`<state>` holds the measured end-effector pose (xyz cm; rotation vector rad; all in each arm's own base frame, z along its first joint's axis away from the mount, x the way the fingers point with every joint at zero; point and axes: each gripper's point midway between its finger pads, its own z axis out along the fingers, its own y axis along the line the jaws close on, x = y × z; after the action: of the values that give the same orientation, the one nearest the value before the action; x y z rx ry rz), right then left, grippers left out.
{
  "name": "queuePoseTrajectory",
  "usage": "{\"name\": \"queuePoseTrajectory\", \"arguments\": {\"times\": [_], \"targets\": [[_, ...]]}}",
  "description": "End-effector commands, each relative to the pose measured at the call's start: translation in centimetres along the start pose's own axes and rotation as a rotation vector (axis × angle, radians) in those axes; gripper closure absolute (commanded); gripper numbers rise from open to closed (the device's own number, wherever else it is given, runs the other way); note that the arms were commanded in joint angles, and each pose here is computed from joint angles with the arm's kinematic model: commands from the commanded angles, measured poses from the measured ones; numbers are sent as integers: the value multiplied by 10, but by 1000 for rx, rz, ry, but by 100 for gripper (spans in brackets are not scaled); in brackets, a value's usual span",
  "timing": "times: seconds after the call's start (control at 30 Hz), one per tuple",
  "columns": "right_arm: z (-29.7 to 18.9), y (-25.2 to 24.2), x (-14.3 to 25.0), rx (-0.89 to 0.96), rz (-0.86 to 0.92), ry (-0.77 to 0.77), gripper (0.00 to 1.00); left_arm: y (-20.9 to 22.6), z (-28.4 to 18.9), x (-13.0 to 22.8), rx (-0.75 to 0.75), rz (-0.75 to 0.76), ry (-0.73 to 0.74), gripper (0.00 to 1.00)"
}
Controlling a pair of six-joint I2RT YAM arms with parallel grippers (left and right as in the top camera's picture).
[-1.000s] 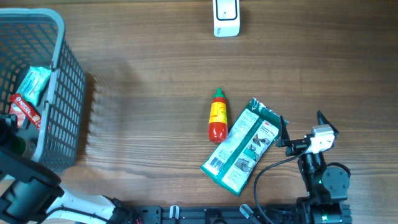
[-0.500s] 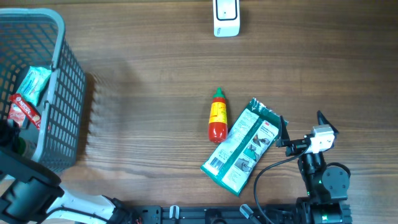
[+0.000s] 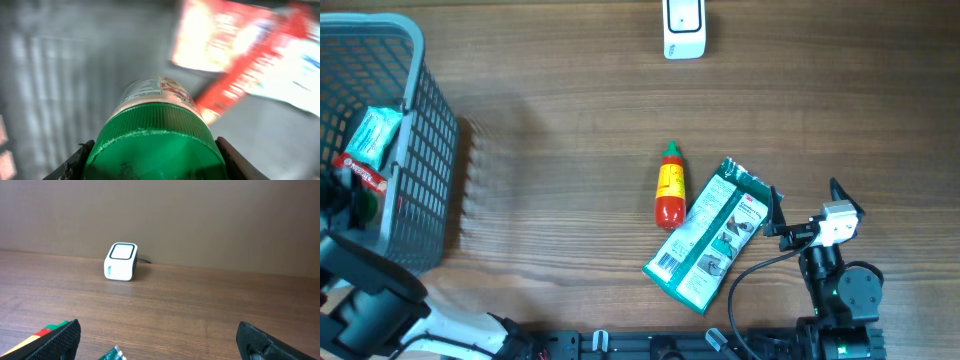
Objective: Scan the item barcode
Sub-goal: 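Grasp the green-capped bottle with the left gripper and lift, then carry the green-capped jar to the table center beside the sauce bottle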
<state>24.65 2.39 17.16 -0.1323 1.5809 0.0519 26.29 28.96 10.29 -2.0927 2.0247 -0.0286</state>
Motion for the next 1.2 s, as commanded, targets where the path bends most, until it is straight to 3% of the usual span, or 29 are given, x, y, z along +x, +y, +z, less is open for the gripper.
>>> {"name": "queuePoseTrajectory", "arguments": {"times": [0.0, 0.13, 0.3, 0.47, 0.63, 0.87, 1.17], "targets": [[0, -1, 0, 10, -9, -1, 0, -48, -78, -4, 198, 70, -136, 50], [0, -1, 0, 10, -9, -1, 0, -69, -134, 2, 319, 115, -224, 50], [0, -1, 0, 10, -9, -1, 0, -93, -220, 34, 569, 195, -273, 50], [0, -1, 0, 10, -9, -1, 0, -100, -272, 93, 740, 302, -222, 51], [0, -1, 0, 10, -9, -1, 0, -109, -296, 162, 828, 469, -149, 51], [0, -1, 0, 10, -9, -1, 0, -121, -282, 258, 797, 718, -33, 51], [0, -1, 0, 10, -9, -1, 0, -105, -182, 346, 462, 1016, 30, 51]]}}
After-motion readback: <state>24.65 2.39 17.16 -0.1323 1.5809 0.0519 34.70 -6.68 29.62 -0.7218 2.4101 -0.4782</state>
